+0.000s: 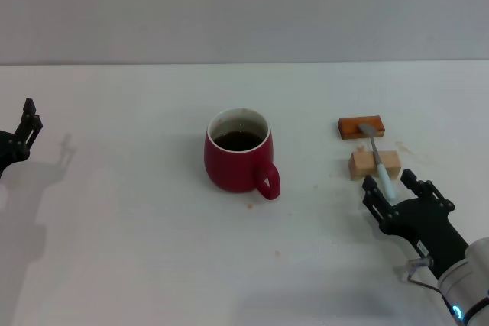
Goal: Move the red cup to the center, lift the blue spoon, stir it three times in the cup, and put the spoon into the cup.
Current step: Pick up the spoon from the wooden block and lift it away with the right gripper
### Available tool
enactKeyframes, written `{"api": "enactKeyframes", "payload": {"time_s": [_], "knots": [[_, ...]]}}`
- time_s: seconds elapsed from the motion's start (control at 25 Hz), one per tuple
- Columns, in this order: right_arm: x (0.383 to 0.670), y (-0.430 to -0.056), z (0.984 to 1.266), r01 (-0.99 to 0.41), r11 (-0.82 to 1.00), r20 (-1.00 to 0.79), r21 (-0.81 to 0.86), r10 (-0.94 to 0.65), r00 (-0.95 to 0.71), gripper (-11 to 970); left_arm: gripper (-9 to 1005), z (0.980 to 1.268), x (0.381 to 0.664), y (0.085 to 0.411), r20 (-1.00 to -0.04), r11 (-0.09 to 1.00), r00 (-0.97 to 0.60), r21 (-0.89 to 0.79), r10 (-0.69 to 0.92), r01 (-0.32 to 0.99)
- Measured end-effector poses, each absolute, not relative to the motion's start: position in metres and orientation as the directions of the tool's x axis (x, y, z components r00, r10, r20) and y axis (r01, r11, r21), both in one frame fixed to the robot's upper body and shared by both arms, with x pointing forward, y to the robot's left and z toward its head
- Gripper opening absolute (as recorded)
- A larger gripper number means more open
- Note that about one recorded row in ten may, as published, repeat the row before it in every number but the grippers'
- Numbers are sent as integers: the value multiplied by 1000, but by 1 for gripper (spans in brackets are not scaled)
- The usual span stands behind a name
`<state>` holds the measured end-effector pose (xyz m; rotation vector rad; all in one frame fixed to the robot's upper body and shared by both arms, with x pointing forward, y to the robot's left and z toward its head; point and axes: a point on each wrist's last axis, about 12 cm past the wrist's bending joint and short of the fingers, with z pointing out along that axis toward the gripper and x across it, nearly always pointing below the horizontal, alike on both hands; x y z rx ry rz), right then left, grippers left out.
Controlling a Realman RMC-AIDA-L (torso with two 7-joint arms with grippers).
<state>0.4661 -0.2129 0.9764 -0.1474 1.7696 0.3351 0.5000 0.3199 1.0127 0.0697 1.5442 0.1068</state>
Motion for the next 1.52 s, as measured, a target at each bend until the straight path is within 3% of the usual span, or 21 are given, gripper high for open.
{"api": "enactKeyframes", "payload": {"time_s": [0.16, 0.36, 0.76, 1.52], "knots": [[467, -214, 976, -280, 948, -970, 149, 86, -227, 681, 847, 1013, 500, 320, -993, 993, 23, 112, 113, -25], [467, -214, 977, -282, 948, -970, 148, 84, -226, 511, 848, 1013, 500, 320, -993, 993, 22, 114, 114, -25], [469, -213, 975, -286, 947, -967, 147, 78, -242, 516, 848, 1013, 501, 320, -993, 993, 23, 113, 114, -22], [473, -216, 974, -236, 957, -959, 171, 106, -264, 212, 848, 1011, 501, 321, -993, 992, 10, 122, 122, -21]]}}
